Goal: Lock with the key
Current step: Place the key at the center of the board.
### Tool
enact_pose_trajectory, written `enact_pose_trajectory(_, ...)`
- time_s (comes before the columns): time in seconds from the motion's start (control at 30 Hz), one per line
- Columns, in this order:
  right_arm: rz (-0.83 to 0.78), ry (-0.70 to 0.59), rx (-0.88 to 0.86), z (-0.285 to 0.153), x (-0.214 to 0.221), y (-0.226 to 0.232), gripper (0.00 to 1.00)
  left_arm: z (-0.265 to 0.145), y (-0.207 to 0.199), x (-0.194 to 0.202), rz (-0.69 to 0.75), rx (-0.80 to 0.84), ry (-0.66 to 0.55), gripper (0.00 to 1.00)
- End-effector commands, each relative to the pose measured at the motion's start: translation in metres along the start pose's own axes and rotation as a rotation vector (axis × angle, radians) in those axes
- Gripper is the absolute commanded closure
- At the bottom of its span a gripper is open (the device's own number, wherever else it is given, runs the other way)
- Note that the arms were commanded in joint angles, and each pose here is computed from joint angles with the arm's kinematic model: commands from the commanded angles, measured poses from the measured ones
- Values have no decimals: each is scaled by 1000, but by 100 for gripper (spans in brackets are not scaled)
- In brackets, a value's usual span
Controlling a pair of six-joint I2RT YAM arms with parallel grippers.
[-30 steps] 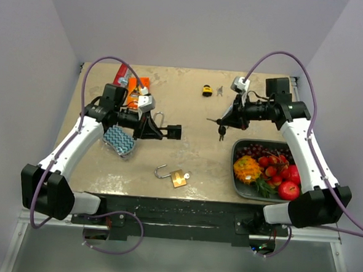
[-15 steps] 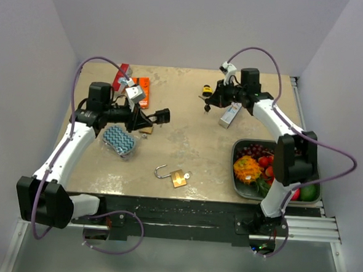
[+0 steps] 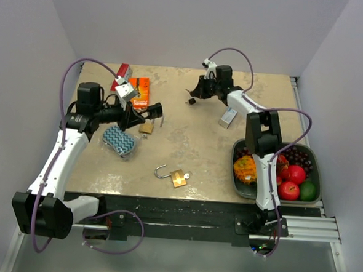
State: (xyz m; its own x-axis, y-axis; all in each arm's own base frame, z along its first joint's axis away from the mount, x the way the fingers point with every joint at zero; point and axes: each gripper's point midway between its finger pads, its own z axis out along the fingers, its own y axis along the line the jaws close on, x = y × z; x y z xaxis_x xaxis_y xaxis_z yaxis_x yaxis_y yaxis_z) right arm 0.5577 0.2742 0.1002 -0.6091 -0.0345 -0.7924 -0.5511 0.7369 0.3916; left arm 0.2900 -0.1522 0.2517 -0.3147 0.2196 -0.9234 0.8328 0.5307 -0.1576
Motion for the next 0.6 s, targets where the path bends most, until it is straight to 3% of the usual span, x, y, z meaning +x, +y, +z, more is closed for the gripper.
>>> enact_pose_trajectory(0.0,14,-99,41,16,-34,-13,100,-11,-5,-24,58,-5,-69,100)
enact_pose_trajectory(0.57,-26,-188,190,45,-44,-58,100,-6,-2,-12,42,-1,-53,100)
